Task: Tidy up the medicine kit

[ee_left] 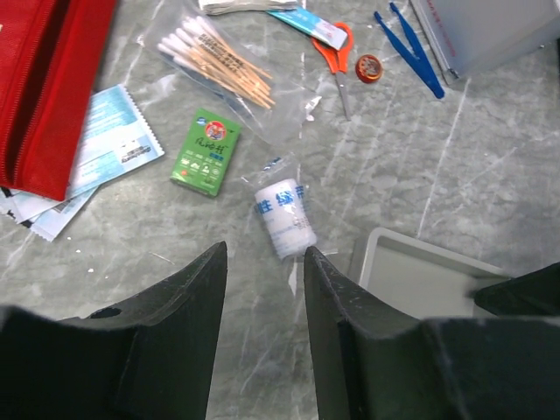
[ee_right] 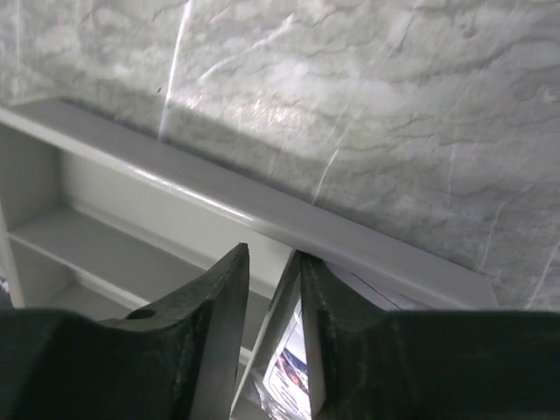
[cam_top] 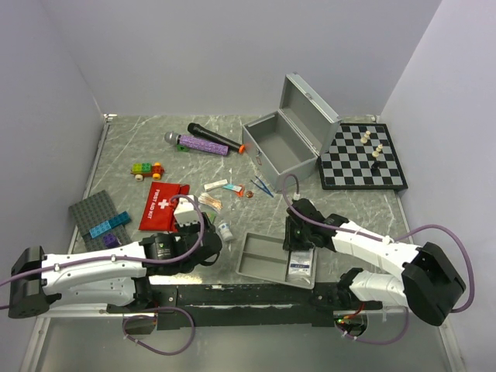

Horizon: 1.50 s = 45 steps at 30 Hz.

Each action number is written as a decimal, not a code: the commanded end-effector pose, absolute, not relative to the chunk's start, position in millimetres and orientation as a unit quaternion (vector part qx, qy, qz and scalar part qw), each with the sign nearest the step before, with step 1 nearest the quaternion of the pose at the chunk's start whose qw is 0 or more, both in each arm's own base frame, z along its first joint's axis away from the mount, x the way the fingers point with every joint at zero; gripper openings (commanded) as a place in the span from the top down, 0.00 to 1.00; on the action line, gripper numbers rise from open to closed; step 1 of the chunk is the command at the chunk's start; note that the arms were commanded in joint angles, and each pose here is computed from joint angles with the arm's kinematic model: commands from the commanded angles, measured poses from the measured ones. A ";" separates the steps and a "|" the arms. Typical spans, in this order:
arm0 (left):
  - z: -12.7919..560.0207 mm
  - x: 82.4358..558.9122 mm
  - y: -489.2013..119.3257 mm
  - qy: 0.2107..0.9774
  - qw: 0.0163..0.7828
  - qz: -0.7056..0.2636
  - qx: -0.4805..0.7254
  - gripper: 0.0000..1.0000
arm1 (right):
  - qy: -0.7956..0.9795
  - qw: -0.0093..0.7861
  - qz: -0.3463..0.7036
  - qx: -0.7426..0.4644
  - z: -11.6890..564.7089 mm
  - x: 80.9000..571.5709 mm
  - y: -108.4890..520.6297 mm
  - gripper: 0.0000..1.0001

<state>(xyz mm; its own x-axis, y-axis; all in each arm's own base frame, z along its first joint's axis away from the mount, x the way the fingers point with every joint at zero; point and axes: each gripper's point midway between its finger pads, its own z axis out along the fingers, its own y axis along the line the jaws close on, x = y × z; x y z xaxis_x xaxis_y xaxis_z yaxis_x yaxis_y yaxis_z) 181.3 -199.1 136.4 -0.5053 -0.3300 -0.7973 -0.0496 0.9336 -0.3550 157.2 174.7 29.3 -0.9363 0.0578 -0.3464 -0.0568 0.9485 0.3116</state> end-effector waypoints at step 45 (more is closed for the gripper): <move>131.1 264.4 -171.8 0.850 0.479 -0.130 -0.178 0.44 | 0.918 0.332 0.215 0.021 111.8 222.7 167.5 0.24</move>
<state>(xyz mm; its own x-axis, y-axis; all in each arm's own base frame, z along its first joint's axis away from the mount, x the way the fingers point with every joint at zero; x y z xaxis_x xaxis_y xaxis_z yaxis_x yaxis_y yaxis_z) 234.9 -160.7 113.9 -0.4897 -0.3864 -0.7816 -0.2256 0.9220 -0.3145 220.1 175.7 98.7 -0.8186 0.2355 -0.5239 -0.0398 0.8867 0.4607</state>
